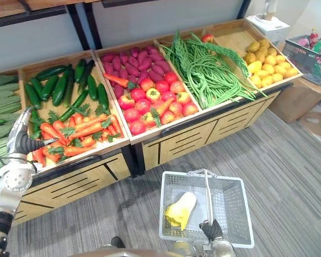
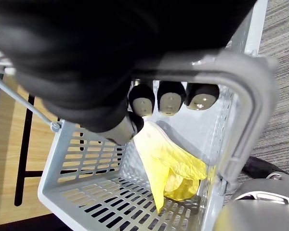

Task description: Pick vegetable in the basket

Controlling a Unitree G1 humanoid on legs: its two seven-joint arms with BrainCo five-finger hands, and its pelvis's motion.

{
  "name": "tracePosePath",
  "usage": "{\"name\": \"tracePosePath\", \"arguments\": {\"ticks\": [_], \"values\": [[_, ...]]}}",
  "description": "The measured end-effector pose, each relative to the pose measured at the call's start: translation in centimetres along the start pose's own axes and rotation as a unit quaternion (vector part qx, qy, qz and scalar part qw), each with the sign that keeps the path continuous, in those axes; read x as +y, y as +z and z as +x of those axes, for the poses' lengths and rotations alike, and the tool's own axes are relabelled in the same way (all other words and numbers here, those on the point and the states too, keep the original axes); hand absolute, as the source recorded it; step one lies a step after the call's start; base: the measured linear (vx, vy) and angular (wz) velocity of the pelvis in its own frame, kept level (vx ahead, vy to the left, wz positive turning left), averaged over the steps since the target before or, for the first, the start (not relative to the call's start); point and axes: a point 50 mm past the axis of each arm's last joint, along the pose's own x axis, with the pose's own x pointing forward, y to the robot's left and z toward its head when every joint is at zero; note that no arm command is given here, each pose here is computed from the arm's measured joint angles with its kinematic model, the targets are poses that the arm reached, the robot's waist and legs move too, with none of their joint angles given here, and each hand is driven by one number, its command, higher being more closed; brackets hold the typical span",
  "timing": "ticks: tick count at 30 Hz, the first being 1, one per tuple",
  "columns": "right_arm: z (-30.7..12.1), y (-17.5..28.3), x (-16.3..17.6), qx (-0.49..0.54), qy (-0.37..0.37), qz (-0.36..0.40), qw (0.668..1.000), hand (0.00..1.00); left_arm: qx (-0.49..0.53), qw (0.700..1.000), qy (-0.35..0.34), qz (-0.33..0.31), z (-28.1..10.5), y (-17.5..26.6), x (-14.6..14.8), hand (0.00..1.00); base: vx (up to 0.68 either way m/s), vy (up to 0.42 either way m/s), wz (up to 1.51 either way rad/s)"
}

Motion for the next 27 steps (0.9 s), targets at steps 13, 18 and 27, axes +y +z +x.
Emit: {"name": "tracePosePath", "arguments": {"ticks": [13,18,27], "values": [[0.9,3.7,-1.7,-0.069,-0.016,-0.006,0.997,1.00,0.029,0.997,-0.046,0.062,5.1,1.0,1.3,0.00,0.03,0.005,-0.09],[1.1,5.1,-2.2,-0.096,-0.025,-0.005,0.995,1.00,0.040,0.997,-0.035,0.063,6.2,1.4,1.9,0.00,0.02,-0.002,-0.07],[1.6,9.1,-2.0,-0.166,-0.028,-0.009,0.986,1.00,0.024,0.997,-0.002,0.068,8.7,3.5,3.9,0.00,0.04,-0.079,-0.03]]}}
